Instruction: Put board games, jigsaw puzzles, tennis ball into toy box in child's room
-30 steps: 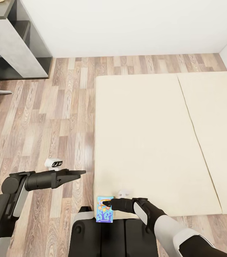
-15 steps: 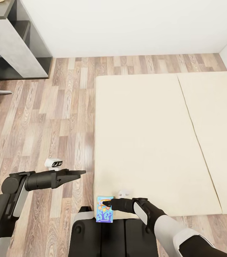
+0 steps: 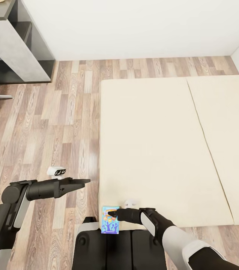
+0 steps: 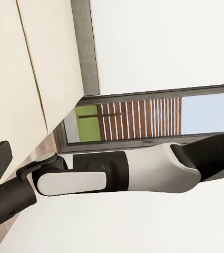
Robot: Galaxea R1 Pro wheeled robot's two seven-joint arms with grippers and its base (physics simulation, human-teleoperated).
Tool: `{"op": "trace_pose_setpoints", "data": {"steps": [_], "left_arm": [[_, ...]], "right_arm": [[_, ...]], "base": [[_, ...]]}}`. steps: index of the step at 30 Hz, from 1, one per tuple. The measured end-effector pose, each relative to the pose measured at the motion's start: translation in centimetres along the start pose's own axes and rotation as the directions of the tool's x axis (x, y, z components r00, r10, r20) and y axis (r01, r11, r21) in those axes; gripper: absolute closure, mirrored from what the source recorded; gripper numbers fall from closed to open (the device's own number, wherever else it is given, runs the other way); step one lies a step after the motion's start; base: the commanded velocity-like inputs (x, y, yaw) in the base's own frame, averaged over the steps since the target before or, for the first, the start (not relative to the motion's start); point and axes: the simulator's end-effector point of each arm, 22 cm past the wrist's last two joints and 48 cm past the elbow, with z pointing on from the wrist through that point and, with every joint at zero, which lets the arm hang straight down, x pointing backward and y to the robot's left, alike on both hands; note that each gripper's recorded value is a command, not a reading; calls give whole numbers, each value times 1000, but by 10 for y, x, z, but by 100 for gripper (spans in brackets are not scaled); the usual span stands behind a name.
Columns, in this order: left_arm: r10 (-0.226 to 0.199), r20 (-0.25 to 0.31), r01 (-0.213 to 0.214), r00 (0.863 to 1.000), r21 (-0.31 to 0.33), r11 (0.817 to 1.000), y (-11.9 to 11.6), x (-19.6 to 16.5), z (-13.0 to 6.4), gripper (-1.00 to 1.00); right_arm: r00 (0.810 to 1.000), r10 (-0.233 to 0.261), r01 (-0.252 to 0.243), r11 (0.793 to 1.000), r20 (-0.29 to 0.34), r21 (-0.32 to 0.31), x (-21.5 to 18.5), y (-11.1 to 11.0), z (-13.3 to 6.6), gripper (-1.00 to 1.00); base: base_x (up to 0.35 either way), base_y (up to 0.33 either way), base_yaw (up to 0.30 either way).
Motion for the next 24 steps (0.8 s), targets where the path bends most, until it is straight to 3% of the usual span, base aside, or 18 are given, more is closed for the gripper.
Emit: {"op": "trace_pose_setpoints", "data": {"steps": [24], "left_arm": [[-1, -1, 1, 1000, 1, 1000, 0, 0, 0, -100]], "right_arm": [[1000, -3, 3, 1000, 6, -2, -1, 0, 0, -100]], "base": [[0, 0, 0]]}}
